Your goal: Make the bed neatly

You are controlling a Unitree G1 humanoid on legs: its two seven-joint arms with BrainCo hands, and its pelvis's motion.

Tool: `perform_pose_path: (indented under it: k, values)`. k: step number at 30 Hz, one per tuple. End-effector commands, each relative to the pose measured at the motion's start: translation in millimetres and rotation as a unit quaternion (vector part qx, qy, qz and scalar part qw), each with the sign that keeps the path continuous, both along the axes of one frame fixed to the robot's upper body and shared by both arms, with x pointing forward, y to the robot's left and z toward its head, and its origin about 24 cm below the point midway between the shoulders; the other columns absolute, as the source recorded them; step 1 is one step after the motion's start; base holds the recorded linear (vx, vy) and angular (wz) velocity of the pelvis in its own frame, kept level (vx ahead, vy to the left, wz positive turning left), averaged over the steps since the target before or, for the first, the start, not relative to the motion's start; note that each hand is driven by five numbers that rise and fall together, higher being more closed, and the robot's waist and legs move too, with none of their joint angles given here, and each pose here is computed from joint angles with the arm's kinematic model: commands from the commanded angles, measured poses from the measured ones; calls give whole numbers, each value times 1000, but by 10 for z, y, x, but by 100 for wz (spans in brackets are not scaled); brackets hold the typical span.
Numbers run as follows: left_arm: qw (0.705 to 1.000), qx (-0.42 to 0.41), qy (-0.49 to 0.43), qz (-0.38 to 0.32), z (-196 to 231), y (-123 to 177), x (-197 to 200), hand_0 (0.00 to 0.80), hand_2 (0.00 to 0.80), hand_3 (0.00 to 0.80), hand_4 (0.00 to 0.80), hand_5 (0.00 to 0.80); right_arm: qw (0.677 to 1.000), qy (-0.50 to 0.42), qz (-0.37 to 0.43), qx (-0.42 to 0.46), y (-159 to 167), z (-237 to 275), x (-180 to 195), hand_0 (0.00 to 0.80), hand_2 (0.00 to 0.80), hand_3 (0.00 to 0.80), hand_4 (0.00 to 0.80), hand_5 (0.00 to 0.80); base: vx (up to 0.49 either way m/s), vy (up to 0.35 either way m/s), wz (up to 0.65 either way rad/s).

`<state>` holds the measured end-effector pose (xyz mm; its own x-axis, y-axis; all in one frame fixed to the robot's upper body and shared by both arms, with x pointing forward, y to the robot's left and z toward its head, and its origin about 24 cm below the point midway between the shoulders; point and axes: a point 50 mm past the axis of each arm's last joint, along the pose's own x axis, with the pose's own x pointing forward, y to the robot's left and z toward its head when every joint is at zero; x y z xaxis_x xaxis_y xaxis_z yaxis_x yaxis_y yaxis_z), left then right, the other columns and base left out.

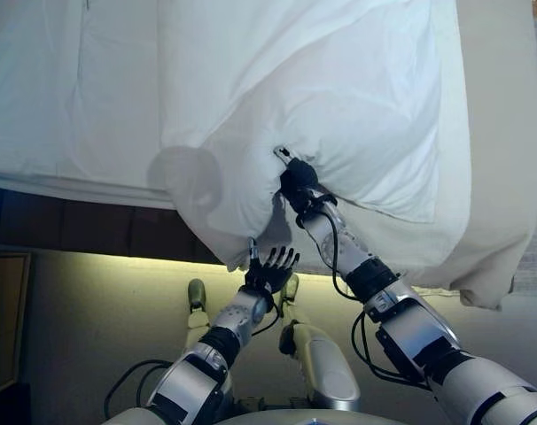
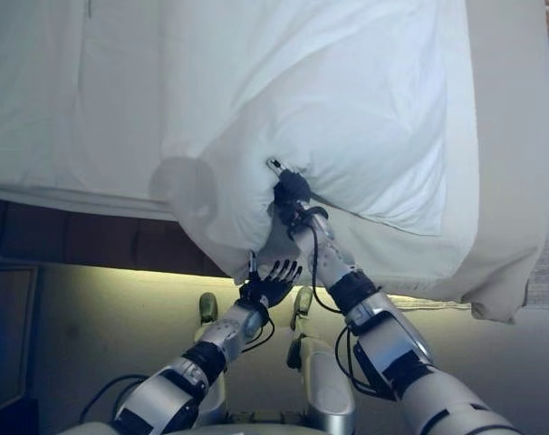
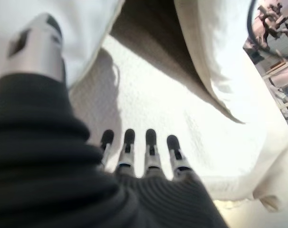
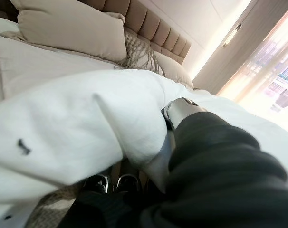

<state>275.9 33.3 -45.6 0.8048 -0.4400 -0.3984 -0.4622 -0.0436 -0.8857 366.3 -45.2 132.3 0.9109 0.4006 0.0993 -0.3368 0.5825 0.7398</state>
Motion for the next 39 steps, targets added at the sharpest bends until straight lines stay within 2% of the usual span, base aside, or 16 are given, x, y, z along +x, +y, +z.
perform_pose_path:
  k: [1,7,16,23,31,35,39]
  values:
    - [994,-57,-28,-83,158,-536,-130,0,0,0,0,0,978,-169,116,42,619,920,-228,800,800,800,800,800,-5,-36,0]
    - [990,-81,-79,-79,260,-596,-110,0,0,0,0,0,976,-167,132,45,632,887,-250,800,800,800,800,800,0,-16,0]
    - [976,-114,-186,-10,615,-544,167,0,0,0,0,0,975,-146,161,52,709,790,-335,800,800,800,800,800,3,31,0]
    - [953,-136,-262,71,914,-404,401,0,0,0,0,0,969,-144,194,54,777,726,-456,800,800,800,800,800,0,42,-1]
    - [908,-152,-353,166,1244,-137,611,0,0,0,0,0,958,-160,231,64,784,701,-623,800,800,800,800,800,-15,32,-1]
    - [884,-154,-391,205,1386,19,682,0,0,0,0,0,955,-169,231,79,716,702,-665,800,800,800,800,800,0,0,0]
    - [875,-142,-398,237,1439,145,718,0,0,0,0,0,958,-169,215,92,642,657,-666,800,800,800,800,800,-16,-17,4]
